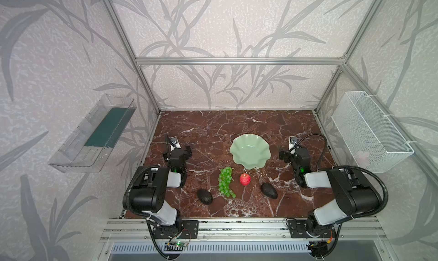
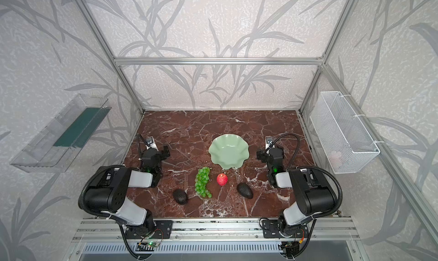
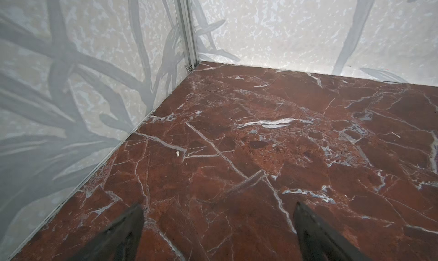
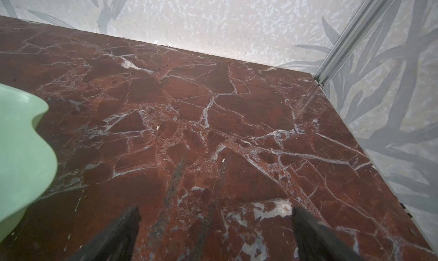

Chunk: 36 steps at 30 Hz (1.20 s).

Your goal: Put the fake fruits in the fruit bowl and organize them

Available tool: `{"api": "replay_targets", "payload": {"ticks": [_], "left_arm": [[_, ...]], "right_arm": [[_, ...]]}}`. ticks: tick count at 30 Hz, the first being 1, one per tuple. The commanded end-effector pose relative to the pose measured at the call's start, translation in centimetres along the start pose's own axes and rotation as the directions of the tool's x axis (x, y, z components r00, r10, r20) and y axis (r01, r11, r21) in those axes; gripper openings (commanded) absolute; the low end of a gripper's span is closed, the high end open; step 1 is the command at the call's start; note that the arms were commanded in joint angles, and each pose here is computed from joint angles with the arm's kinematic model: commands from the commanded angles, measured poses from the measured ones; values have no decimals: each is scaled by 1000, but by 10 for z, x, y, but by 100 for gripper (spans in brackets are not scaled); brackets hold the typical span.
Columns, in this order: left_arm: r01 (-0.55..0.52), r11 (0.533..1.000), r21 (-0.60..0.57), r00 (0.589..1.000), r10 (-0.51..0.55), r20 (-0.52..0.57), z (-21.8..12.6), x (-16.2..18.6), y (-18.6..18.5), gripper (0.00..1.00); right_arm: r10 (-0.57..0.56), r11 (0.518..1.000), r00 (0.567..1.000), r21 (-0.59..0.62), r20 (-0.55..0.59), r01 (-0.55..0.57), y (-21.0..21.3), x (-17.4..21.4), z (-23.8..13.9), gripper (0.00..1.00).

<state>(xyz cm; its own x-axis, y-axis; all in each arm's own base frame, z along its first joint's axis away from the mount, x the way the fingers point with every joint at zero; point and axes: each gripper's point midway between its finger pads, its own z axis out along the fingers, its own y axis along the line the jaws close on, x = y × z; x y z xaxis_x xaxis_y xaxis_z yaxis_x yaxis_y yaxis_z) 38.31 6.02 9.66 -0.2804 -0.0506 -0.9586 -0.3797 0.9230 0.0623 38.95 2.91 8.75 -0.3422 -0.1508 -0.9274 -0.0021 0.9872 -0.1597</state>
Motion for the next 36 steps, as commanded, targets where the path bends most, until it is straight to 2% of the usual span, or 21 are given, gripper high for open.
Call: {"api": "replay_targets", "payload": {"ticks": [1, 30, 32, 34, 36], "left_arm": [[6, 1000, -9, 1000, -6, 12, 1, -5, 1, 99], [12, 1000, -14, 1000, -12, 19, 1, -7, 2, 98], [35, 998, -50, 999, -33, 38, -4, -11, 11, 97], [13, 1000, 19, 997, -14, 77, -14, -20, 3, 95], [-52, 998, 24, 990, 48, 133, -34, -38, -7, 95]], "right_arm": [[9, 1000, 1000, 7, 16, -9, -1, -7, 0, 99], [13, 1000, 1000, 15, 12, -13, -2, -7, 1, 99], [14, 1000, 999, 19, 39, -15, -4, -13, -1, 99], [-27, 1000, 996, 8, 85, 27, 2, -32, -8, 99], [-85, 996, 996, 30, -15, 85, 12, -53, -17, 99]]}}
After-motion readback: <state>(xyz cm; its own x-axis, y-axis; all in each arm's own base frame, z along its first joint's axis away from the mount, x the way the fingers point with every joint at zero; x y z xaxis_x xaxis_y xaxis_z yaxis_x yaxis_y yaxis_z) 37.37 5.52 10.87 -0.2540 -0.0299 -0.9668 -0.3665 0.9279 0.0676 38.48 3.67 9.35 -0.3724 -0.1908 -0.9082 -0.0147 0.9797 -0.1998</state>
